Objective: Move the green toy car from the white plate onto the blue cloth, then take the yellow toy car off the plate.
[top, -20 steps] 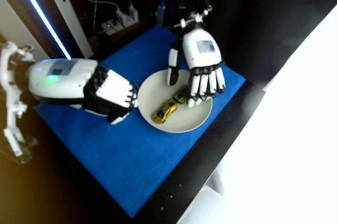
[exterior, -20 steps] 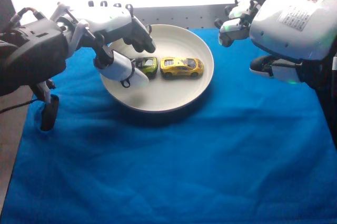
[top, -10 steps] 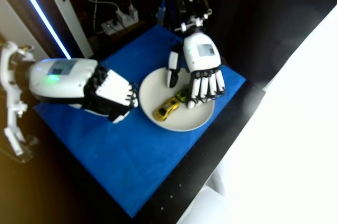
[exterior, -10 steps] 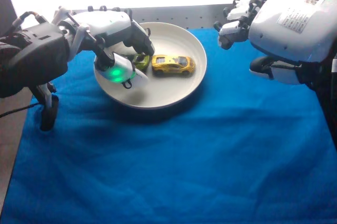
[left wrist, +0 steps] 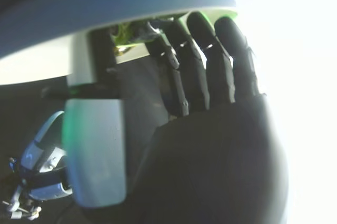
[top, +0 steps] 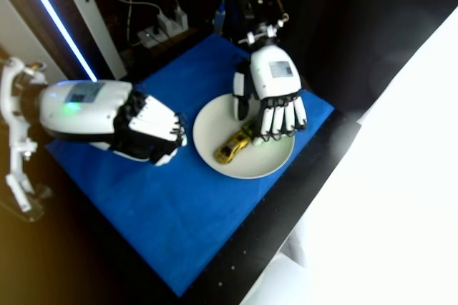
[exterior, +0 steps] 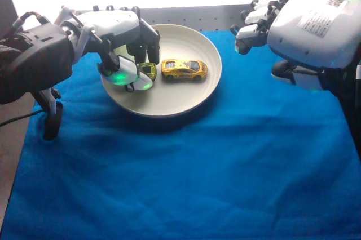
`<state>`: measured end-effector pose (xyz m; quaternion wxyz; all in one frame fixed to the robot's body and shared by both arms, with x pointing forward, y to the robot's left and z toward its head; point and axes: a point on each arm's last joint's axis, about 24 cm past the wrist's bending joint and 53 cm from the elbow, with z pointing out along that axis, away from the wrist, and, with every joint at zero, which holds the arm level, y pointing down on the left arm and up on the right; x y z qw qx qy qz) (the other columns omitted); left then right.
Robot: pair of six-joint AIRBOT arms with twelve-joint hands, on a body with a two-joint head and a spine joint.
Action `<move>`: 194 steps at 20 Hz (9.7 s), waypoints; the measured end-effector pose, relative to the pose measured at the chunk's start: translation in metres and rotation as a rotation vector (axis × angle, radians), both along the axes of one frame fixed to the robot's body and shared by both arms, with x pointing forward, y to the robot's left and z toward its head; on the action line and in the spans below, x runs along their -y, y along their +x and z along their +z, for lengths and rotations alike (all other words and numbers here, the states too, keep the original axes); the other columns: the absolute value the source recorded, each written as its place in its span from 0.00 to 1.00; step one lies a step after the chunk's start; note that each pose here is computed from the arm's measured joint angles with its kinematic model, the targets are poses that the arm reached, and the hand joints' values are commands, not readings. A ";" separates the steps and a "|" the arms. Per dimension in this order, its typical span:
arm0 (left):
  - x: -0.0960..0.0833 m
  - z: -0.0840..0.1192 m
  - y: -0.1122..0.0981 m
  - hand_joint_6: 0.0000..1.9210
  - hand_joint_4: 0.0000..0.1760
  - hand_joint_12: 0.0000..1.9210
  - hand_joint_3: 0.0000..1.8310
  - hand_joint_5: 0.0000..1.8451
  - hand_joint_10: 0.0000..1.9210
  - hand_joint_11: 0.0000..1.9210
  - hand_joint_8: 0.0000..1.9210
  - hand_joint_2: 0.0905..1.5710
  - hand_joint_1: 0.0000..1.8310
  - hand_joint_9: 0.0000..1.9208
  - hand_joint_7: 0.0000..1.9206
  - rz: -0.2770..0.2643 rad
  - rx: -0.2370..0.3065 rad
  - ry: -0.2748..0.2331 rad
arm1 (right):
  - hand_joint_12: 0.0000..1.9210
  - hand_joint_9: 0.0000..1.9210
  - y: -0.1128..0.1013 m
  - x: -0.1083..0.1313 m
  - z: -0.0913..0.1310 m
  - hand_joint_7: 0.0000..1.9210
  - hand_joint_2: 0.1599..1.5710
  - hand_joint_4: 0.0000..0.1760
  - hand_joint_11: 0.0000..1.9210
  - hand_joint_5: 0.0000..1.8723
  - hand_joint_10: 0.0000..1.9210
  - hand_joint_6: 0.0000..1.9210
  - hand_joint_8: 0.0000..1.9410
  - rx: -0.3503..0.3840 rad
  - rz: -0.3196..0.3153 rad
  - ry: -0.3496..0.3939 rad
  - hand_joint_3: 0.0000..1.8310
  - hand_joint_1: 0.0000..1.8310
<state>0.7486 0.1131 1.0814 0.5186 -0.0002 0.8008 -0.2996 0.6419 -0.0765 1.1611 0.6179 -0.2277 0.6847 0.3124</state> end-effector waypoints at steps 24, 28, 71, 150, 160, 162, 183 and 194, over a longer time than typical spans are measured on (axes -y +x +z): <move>-0.015 0.081 -0.110 0.48 0.00 1.00 0.00 0.48 0.93 0.24 0.85 0.76 0.67 0.29 0.38 -0.123 0.259 -0.070 | 0.93 0.35 0.000 0.007 -0.004 0.37 0.64 0.00 0.29 0.39 0.69 0.23 0.50 -0.016 -0.018 0.003 0.00 0.63; -0.025 0.079 -0.151 0.56 0.09 0.94 0.00 0.49 0.70 0.20 0.63 0.72 0.65 0.28 0.46 -0.142 0.246 -0.090 | 0.88 0.33 0.001 0.009 -0.003 0.35 0.64 0.00 0.26 0.40 0.64 0.19 0.48 -0.020 -0.024 0.010 0.00 0.62; -0.086 0.073 -0.156 0.01 0.74 0.60 0.00 0.30 0.01 0.00 0.00 0.68 0.28 0.20 0.22 0.102 0.244 -0.261 | 0.89 0.35 0.060 -0.054 0.003 0.39 0.60 0.00 0.27 0.41 0.51 0.01 0.25 -0.106 -0.039 0.203 0.00 0.47; -0.089 0.082 -0.155 0.00 0.61 0.62 0.00 0.33 0.00 0.00 0.00 0.69 0.34 0.23 0.25 0.113 0.281 -0.281 | 0.74 0.44 0.085 -0.098 -0.079 0.46 0.72 0.08 0.28 0.45 0.29 0.59 0.57 -0.282 -0.070 0.077 0.00 0.65; -0.089 0.082 -0.155 0.00 0.63 0.61 0.00 0.33 0.00 0.00 0.00 0.69 0.35 0.22 0.25 0.114 0.281 -0.282 | 0.78 0.41 0.085 -0.099 -0.075 0.44 0.71 0.00 0.28 0.46 0.74 0.58 0.57 -0.276 -0.069 0.094 0.00 0.74; -0.090 0.082 -0.155 0.00 0.67 0.61 0.00 0.33 0.00 0.00 0.00 0.69 0.33 0.23 0.25 0.117 0.281 -0.282 | 0.72 0.43 0.084 -0.097 -0.073 0.46 0.71 0.00 0.29 0.44 0.72 0.62 0.53 -0.275 -0.067 0.096 0.00 0.74; -0.097 0.071 -0.161 0.00 0.56 0.51 0.00 0.32 0.00 0.00 0.00 0.69 0.35 0.21 0.25 0.144 0.249 -0.274 | 0.94 0.42 -0.008 -0.022 0.033 0.48 0.71 0.00 0.42 0.45 0.75 0.53 0.62 -0.022 0.045 0.158 0.00 0.75; -0.108 0.069 -0.165 0.00 0.59 0.58 0.00 0.32 0.01 0.00 0.00 0.70 0.33 0.22 0.26 0.180 0.251 -0.273 | 0.79 0.53 -0.077 -0.003 0.006 0.54 0.66 0.00 0.55 0.52 0.64 0.42 0.50 -0.104 0.129 0.121 0.00 0.76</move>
